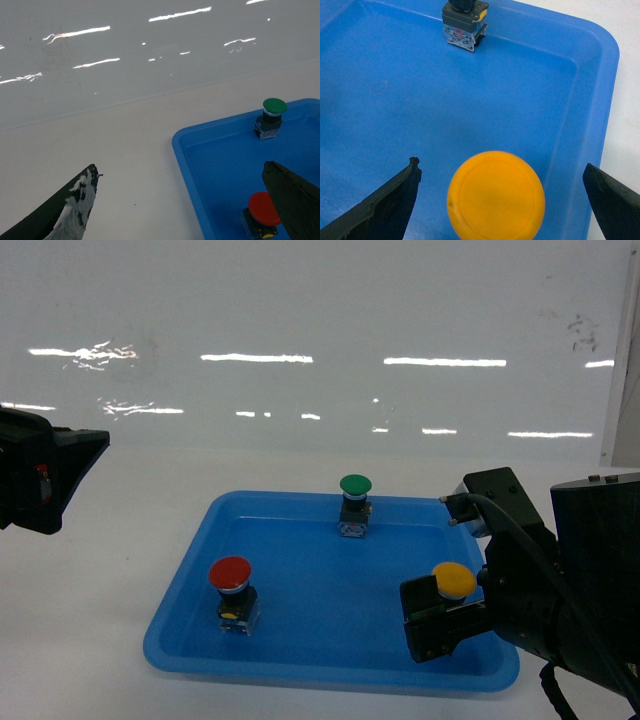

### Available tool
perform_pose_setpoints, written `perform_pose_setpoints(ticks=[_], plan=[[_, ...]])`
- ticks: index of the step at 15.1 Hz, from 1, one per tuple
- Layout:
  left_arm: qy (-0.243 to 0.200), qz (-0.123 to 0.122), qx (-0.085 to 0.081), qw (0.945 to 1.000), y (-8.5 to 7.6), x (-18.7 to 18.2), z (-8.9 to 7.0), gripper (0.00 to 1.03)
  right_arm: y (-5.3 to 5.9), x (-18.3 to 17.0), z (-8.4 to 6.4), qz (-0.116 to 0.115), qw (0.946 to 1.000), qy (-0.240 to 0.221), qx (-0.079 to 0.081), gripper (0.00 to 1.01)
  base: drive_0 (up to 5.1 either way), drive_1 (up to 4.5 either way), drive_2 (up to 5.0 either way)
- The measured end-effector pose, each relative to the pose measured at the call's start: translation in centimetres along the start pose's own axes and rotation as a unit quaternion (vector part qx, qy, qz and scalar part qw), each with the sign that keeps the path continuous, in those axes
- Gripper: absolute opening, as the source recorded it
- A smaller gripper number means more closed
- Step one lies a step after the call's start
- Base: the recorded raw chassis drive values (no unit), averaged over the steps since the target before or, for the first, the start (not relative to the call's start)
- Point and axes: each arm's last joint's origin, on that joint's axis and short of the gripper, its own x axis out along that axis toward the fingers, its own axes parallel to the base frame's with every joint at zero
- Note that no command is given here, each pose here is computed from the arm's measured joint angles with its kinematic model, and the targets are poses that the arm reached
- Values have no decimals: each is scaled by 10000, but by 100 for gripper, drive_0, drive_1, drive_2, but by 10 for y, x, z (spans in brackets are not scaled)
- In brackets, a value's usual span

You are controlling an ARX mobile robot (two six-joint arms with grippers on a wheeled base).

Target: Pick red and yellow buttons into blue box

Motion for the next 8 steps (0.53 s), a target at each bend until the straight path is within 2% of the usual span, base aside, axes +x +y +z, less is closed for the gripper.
perform_pose_setpoints(ticks=[2,5,8], plan=[[0,0,0,10000,0,0,0,98,1,2,1,43,10000,-37,-4,98,0,0,0],[2,0,2,10000,0,0,0,98,8,2,1,228,9997,-115,-40,98,0,0,0],[2,0,0,10000,0,0,0,98,8,1,-2,250,9997,-26,5,98,0,0,0]])
